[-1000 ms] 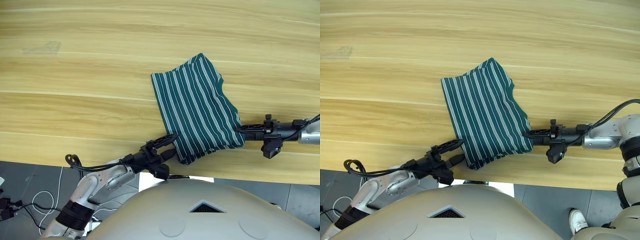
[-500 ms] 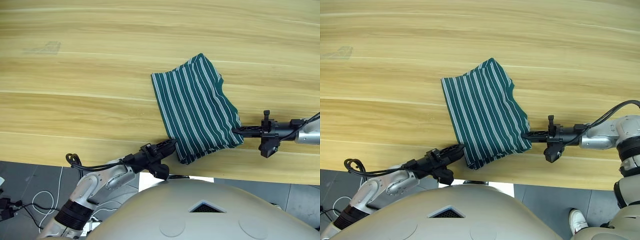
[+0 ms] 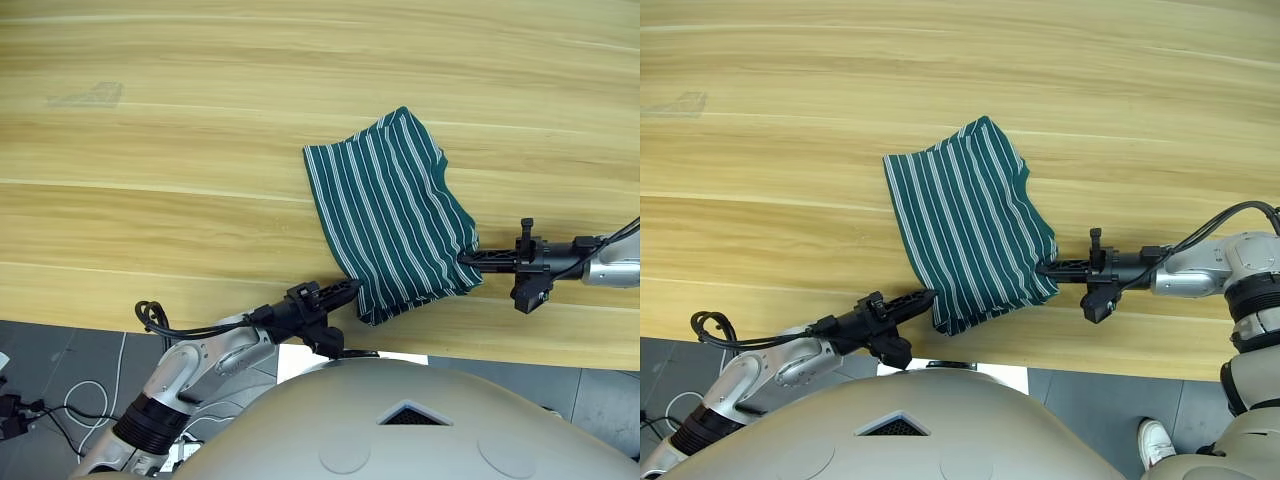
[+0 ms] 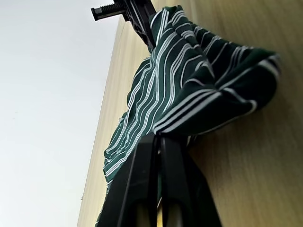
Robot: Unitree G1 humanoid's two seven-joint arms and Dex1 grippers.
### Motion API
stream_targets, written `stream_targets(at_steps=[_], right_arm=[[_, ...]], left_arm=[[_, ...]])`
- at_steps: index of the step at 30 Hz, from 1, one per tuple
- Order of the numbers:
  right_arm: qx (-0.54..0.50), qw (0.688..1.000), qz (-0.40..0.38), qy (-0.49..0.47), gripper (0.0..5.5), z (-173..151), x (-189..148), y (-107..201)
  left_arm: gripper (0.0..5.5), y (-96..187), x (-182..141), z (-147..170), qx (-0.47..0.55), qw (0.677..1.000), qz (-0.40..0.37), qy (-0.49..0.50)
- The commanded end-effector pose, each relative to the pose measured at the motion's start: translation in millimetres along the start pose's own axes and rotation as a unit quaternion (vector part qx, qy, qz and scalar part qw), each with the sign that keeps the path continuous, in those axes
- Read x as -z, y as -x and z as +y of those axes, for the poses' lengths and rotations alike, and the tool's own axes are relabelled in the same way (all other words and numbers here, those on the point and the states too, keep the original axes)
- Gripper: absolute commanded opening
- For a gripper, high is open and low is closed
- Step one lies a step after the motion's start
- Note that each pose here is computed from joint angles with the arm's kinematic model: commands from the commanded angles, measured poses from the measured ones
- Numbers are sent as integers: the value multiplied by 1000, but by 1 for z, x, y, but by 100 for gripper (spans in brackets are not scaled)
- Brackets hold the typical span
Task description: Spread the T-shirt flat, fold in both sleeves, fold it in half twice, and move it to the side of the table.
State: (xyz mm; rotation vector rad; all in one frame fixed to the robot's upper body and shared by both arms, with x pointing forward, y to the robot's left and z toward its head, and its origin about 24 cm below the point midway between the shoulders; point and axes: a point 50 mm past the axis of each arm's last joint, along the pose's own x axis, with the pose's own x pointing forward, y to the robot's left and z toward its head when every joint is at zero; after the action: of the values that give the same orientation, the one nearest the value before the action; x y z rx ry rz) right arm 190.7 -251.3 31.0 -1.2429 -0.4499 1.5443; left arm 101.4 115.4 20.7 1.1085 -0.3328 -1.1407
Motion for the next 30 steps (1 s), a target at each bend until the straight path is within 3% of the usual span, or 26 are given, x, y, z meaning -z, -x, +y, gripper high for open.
stream_targets(at_steps=[1,4,9,17,20,26,30], right_arm=[[26,999,11,-26,0,-1,3,-2],[61,995,20,-80,0,0,7,-7],[92,970,62,-219,0,3,7,-17],[-2,933,36,-358,0,-5,-14,-26],[-33,902,42,-429,0,-10,-16,-21],[-1,834,-89,-545,0,-60,-50,-22],[16,815,-134,-564,0,-78,-66,-15]], left_arm=[[2,11,-17,-51,143,989,-21,36],[2,19,-7,-44,147,986,15,74],[2,50,23,-6,111,975,113,157],[2,76,22,44,51,957,106,266],[2,82,26,56,32,951,98,292],[2,87,31,70,-2,931,57,360],[2,103,14,64,44,929,63,363]])
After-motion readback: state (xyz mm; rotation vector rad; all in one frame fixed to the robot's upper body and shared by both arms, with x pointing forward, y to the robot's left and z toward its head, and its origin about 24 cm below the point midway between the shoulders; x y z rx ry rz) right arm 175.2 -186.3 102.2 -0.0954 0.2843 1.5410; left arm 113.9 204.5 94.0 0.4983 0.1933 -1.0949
